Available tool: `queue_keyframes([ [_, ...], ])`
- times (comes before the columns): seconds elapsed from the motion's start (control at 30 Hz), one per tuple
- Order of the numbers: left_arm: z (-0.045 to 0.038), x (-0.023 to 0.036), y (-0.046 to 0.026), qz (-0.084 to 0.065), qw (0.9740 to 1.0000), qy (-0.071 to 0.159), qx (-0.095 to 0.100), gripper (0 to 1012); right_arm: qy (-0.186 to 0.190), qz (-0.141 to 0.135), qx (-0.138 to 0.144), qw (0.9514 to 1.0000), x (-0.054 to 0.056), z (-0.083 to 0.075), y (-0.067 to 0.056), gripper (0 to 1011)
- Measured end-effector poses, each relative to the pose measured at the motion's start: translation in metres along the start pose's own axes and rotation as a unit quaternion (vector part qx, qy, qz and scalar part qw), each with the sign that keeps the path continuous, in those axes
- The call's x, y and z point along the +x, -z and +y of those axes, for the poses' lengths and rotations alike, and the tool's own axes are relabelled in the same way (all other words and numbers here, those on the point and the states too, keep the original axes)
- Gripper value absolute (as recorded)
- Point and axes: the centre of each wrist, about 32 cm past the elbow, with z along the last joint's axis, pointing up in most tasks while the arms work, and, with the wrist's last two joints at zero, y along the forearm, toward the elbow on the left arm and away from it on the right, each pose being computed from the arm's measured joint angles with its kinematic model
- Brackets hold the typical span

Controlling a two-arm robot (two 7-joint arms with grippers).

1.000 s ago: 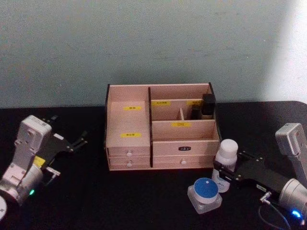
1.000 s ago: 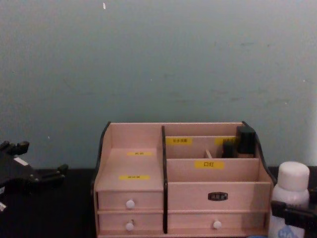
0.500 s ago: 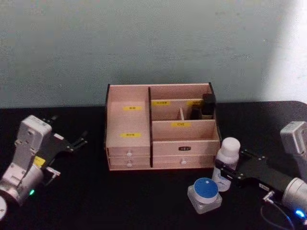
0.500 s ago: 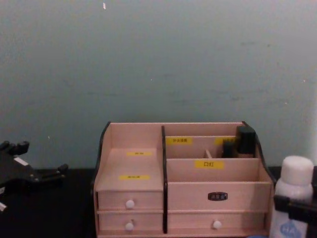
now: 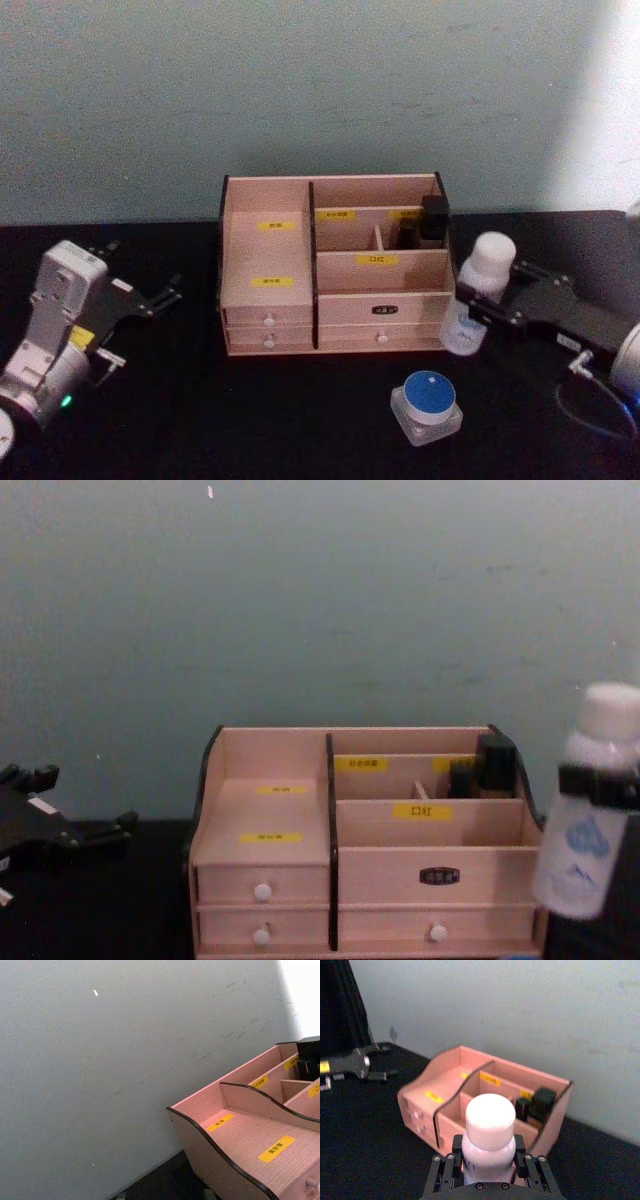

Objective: Pick up the facial cleanser and watermelon frost from the table and place them into the tiered storage box.

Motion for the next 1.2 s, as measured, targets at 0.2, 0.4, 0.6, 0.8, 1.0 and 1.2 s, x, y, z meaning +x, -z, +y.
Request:
queue_keyframes([
  [0.2,0.0000,0.0000,0.0000,0.000,1.0000,0.000,0.000,1001,-0.008,-0.006,0.026,0.9996,0.003,0.017,-0.018,591],
  [0.4,0.0000,0.0000,0.0000,0.000,1.0000,0.000,0.000,1001,-0.017,-0.011,0.047,0.9987,0.006,0.042,-0.035,591],
  [0.6,0.0000,0.0000,0.0000,0.000,1.0000,0.000,0.000,1001,-0.023,-0.011,0.053,0.9983,0.011,0.071,-0.047,591],
  [0.8,0.0000,0.0000,0.0000,0.000,1.0000,0.000,0.000,1001,-0.021,-0.012,0.048,0.9986,0.017,0.096,-0.055,592],
  [1.0,0.0000,0.0000,0.0000,0.000,1.0000,0.000,0.000,1001,-0.010,-0.006,0.037,0.9993,0.025,0.120,-0.057,592],
  [1.2,0.0000,0.0000,0.0000,0.000,1.0000,0.000,0.000,1001,-0.009,-0.004,0.030,0.9995,0.028,0.136,-0.058,591],
])
